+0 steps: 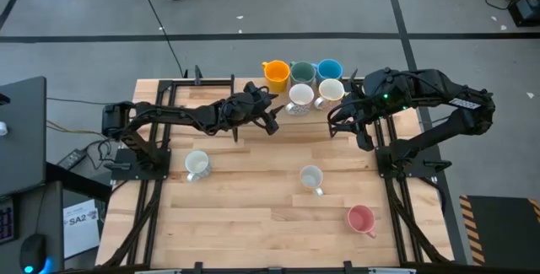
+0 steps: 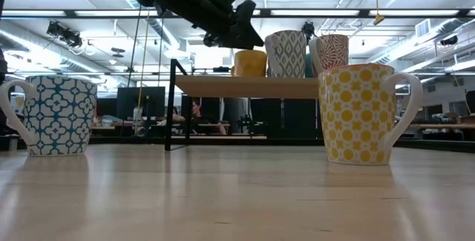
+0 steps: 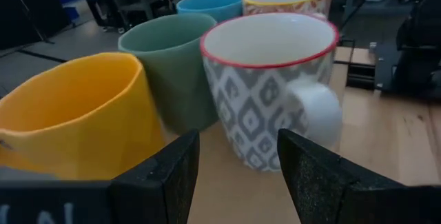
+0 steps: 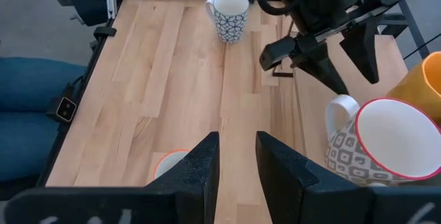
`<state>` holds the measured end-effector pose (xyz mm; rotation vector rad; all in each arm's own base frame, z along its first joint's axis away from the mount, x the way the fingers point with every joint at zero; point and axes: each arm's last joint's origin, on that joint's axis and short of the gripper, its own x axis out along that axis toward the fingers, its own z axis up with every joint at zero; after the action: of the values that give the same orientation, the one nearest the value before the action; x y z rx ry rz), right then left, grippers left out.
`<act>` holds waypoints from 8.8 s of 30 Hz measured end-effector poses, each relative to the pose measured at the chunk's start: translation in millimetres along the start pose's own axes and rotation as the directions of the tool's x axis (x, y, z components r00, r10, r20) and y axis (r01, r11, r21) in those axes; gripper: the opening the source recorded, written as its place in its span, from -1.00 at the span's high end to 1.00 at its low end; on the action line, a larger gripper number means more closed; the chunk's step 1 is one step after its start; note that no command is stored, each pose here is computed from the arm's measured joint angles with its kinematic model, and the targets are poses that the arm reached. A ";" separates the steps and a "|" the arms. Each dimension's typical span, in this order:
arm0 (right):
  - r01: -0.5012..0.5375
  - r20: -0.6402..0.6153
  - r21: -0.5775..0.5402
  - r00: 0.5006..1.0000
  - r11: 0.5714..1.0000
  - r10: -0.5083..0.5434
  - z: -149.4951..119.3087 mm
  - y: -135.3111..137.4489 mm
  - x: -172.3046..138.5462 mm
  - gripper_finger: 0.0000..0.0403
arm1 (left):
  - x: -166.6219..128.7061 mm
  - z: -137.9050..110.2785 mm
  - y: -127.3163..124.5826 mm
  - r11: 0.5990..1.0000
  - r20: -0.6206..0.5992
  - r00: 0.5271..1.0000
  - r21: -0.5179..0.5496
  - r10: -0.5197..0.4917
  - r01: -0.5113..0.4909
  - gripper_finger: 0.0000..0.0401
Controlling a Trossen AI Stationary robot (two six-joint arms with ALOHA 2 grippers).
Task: Place coffee mugs
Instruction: Put the white-gray mug on the shelf, then put the white-blue mug on the shelf
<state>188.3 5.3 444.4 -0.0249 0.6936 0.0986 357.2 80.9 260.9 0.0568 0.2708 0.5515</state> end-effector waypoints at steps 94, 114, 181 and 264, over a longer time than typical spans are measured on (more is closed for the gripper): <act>-0.156 -0.018 0.036 0.987 0.987 0.157 -36.4 40.7 86.2 0.50 | -258.7 -87.2 -50.6 0.905 -0.919 0.381 -0.242 -0.098 -0.351 -0.01; -0.146 -0.051 0.038 0.988 0.988 0.148 -47.8 40.5 98.1 0.50 | -239.0 -111.1 -74.0 0.917 -0.896 0.434 -0.087 0.099 -0.390 -0.01; -0.145 -0.037 0.034 0.988 0.989 0.147 -46.5 40.4 98.2 0.50 | -212.8 8.7 -82.7 0.970 -0.764 0.628 -0.234 -0.144 -0.063 0.63; -0.146 -0.030 0.034 0.989 0.989 0.147 -45.8 40.4 98.1 0.50 | -54.4 60.8 30.4 0.991 -0.667 0.744 -0.083 0.025 -0.108 0.52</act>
<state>230.1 51.0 346.9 0.0549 0.7285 0.2287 313.6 79.3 336.3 -0.2569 0.9460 0.6460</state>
